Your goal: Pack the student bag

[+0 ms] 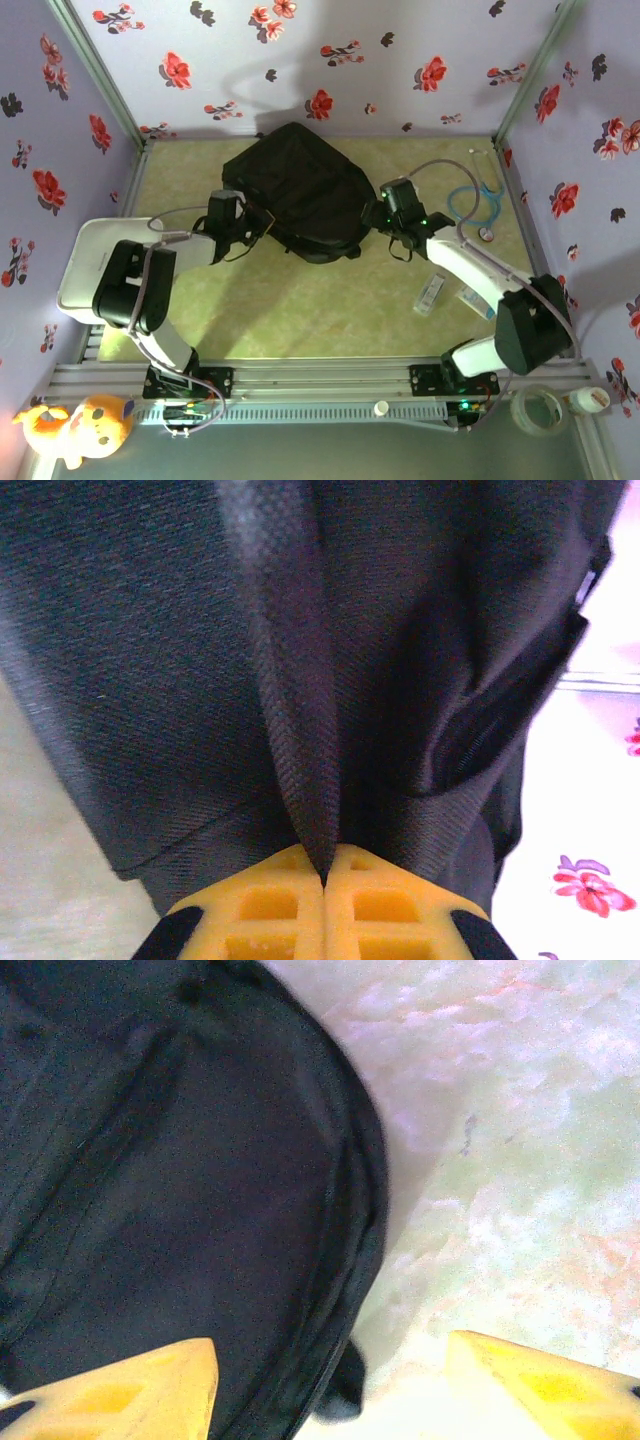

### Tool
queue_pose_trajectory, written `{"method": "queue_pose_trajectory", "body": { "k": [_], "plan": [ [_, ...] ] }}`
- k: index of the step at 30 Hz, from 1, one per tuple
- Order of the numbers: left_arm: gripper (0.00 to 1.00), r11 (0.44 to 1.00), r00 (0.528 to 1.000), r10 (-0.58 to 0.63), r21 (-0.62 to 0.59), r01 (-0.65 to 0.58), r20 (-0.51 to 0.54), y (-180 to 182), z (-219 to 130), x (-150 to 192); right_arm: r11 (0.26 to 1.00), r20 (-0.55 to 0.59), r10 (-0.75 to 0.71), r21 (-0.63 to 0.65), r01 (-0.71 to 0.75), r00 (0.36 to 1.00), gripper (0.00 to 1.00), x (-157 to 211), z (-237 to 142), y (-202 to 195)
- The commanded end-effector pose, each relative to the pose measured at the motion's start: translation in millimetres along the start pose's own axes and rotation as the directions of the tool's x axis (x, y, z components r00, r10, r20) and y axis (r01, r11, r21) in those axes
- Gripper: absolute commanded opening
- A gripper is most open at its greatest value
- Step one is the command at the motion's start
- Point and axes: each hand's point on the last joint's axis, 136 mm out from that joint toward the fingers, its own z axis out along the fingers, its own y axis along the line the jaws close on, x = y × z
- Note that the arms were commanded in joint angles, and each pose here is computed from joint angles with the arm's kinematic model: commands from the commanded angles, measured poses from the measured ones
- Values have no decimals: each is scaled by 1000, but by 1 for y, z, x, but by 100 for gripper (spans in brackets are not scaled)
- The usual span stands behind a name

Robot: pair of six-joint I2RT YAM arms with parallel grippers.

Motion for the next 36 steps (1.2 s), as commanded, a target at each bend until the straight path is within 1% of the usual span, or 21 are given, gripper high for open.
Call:
{"method": "queue_pose_trajectory", "body": {
  "k": [1,6,8,10,15,19,27,33,36],
  "plan": [
    [0,988,998,53,146,-56,20,-61,-10,-3,999,-42,-46,-11,46,998,61,23,-15,17],
    [0,982,997,82,172,-81,1,-76,-3,10,991,-102,-72,-121,59,992,57,60,-13,72],
    [0,981,996,93,173,-91,-8,-78,0,15,988,-124,-85,-136,68,989,56,73,-7,89],
    [0,979,995,102,177,-97,-16,-80,2,20,988,-156,-84,-140,62,984,54,84,3,99],
    [0,979,993,113,174,-106,-32,-78,5,28,983,-215,-93,-173,55,972,52,98,24,123],
    [0,979,993,116,173,-108,-37,-77,5,30,987,-228,-99,-143,68,969,52,101,35,125],
    [0,979,992,120,168,-112,-42,-75,5,33,993,-197,-105,-72,92,975,47,94,45,118],
    [0,980,992,120,166,-111,-44,-74,5,33,994,-182,-113,-28,110,977,38,87,52,114],
    [0,980,992,120,166,-111,-45,-75,5,34,992,-180,-122,-15,121,976,31,85,55,114]
  ]
}}
